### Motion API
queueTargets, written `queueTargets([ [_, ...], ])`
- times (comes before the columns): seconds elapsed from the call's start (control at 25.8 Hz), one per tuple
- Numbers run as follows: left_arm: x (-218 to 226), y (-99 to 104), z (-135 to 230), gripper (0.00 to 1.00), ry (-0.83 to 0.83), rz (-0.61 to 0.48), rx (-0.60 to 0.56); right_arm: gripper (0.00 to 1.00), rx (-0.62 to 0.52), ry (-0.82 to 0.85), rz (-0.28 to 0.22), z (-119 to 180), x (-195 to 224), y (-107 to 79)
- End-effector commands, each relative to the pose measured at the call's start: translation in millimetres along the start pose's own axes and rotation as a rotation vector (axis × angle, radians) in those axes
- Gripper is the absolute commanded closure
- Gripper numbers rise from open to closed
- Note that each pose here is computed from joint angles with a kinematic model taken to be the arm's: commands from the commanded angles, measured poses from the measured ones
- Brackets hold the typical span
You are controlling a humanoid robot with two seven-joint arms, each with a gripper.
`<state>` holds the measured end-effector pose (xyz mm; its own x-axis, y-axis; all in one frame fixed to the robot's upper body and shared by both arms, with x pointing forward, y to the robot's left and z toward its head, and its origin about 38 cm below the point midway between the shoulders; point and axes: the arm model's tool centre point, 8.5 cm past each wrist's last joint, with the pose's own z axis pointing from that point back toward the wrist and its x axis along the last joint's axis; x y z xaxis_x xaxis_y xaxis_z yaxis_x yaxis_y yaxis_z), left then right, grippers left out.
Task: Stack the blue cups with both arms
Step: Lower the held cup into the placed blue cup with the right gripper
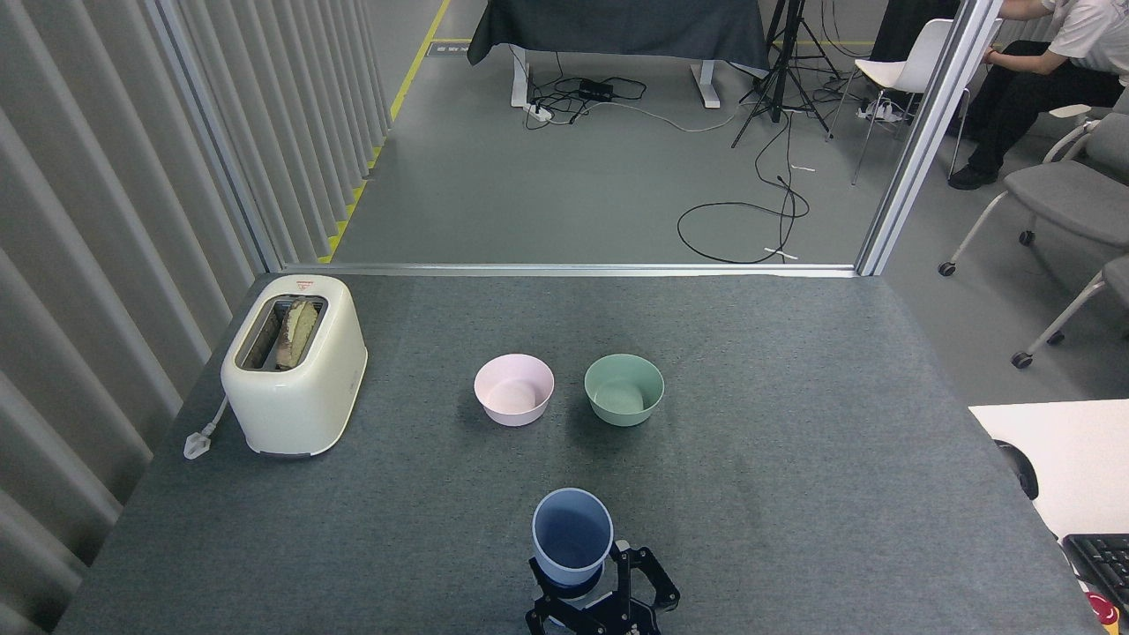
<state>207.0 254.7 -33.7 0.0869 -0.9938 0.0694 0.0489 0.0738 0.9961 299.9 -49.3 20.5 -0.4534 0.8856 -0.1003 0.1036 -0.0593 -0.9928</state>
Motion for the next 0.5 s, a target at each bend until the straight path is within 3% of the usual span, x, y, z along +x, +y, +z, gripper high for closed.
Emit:
queueTargets([
  [0.0, -0.4, -0.3, 0.3, 0.0, 0.0, -0.001, -0.002, 0.07, 0.0, 0.005, -0.009, 0.0, -0.5, 0.0],
  [0.31, -0.3, 0.1, 1.2, 0.0, -0.001, -0.002, -0.001, 0.02, -0.007, 0.008, -0.014, 0.5, -1.4, -0.5],
  [0.47, -0.6, 0.7, 1.0, 0.0, -0.002, -0.003, 0.001, 0.02, -0.07, 0.01, -0.012, -1.9, -2.8, -12.0],
])
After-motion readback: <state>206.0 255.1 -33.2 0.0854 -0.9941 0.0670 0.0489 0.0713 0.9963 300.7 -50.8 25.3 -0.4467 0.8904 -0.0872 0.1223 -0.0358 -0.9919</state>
